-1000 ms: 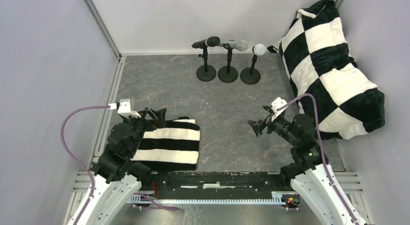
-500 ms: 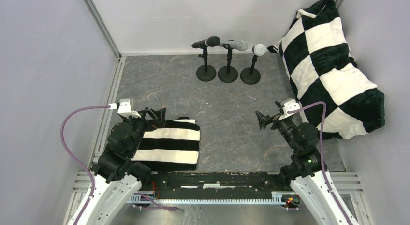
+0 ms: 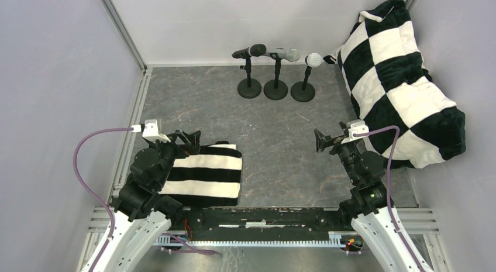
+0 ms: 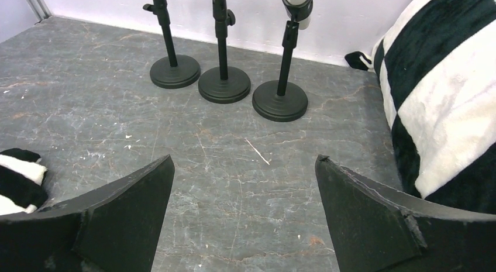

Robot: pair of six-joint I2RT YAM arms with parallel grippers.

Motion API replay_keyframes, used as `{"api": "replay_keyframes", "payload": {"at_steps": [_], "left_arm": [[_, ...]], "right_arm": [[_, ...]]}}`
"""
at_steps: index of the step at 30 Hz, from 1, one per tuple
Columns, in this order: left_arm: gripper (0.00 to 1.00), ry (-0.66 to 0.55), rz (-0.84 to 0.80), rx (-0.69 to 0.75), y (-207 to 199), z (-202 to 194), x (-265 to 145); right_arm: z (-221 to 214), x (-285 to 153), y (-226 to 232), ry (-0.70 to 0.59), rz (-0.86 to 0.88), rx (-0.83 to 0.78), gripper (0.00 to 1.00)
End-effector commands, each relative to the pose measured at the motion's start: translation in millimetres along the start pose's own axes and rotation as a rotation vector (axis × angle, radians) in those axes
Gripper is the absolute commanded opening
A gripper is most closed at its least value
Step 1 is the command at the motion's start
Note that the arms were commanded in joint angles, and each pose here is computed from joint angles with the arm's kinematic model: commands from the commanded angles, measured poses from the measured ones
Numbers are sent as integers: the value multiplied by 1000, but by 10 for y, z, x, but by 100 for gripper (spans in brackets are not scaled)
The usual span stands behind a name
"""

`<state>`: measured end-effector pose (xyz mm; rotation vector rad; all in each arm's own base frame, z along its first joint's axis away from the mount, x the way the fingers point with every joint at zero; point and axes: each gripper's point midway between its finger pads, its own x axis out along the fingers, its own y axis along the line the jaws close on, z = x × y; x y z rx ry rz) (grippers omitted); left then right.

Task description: Attach the microphones to the stand

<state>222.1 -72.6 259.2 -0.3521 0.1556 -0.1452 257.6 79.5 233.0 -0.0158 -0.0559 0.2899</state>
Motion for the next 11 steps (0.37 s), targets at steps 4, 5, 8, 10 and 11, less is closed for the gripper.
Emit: {"api": "replay_keyframes", "payload": {"at_steps": [4, 5, 8, 10, 11], "left_arm": [[100, -46, 21, 29, 34, 122, -1], [100, -46, 22, 29, 37, 119, -3], [100, -48, 24, 28, 43, 125, -11], [100, -50, 27, 28, 48, 129, -13], [100, -51, 28, 28, 52, 132, -16]], "right_arm": [[89, 57, -32, -45, -25, 23, 98], [94, 68, -26, -41, -24, 27, 98], [79, 101, -25, -23, -24, 28, 98], [82, 113, -21, -19, -22, 30, 98], [101, 115, -22, -22, -23, 30, 98]]}}
